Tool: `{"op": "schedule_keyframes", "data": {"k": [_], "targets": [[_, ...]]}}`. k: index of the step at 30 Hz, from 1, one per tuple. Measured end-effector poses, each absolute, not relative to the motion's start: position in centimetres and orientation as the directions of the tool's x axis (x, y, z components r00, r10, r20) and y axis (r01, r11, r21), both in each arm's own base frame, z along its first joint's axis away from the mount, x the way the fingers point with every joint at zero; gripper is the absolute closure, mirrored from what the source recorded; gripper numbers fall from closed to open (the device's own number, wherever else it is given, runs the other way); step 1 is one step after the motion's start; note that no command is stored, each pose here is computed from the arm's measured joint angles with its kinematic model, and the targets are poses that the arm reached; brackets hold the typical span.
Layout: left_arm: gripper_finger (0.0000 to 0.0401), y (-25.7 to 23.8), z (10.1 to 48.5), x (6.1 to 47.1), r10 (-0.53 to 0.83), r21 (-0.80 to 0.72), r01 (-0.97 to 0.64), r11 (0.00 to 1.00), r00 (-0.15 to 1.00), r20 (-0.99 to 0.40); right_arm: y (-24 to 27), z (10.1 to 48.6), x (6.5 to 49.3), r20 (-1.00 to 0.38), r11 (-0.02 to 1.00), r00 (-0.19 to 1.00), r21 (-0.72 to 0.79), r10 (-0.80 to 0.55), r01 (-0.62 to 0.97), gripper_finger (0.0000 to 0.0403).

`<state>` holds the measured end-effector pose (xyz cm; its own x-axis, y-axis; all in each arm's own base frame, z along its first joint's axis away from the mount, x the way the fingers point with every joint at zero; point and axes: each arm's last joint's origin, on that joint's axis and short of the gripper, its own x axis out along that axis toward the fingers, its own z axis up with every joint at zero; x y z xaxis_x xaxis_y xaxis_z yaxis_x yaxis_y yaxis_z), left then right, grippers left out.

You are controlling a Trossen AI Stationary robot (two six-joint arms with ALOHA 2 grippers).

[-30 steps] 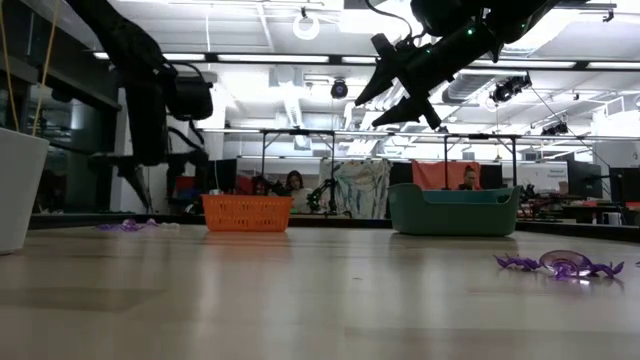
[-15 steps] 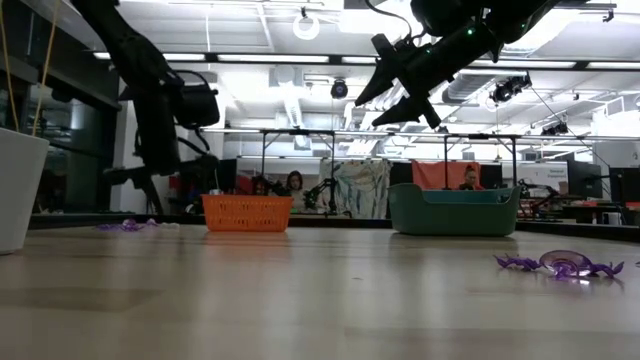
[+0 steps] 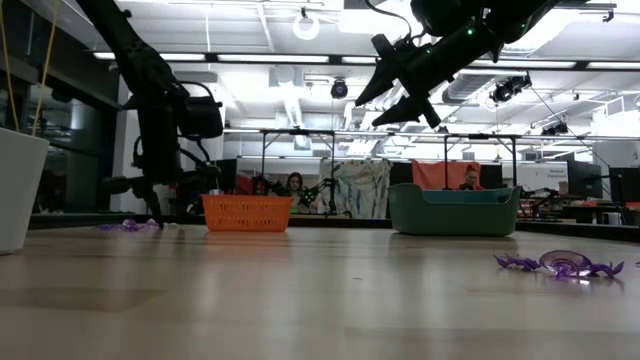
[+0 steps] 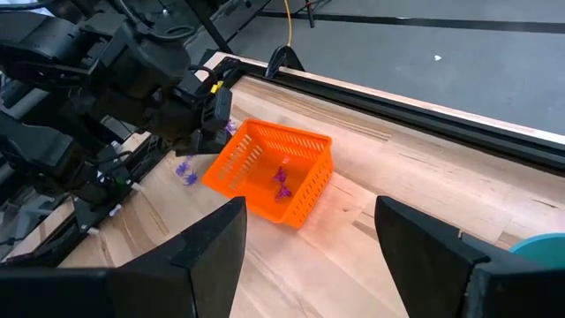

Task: Sort Halloween decoration
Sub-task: Put the white bone toy into the yellow bin

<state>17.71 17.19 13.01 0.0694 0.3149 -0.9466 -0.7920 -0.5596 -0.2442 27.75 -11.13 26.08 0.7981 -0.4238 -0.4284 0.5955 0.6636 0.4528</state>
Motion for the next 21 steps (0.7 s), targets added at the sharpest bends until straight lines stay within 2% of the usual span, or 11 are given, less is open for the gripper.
{"op": "schedule_keyframes", "data": {"k": [11,16,21], "targets": [[0.038,16.99,12.86,17.53,0.286,-0.221,-0.786,-0.577,0.059,-0.956,-11.13,26.08,27.75,-0.429,0.664,0.798,0.453,-0.424,0.596,0.0158],[0.0395,16.96,12.9,17.51,0.284,-0.216,-0.798,-0.563,0.06,-0.957,-11.13,26.08,27.75,-0.429,0.664,0.798,0.453,-0.424,0.596,0.0158],[0.0395,16.71,13.43,17.23,0.292,-0.205,-0.84,-0.502,0.059,-0.955,-11.13,26.08,27.75,-0.429,0.668,0.798,0.447,-0.424,0.595,0.0158]]}}
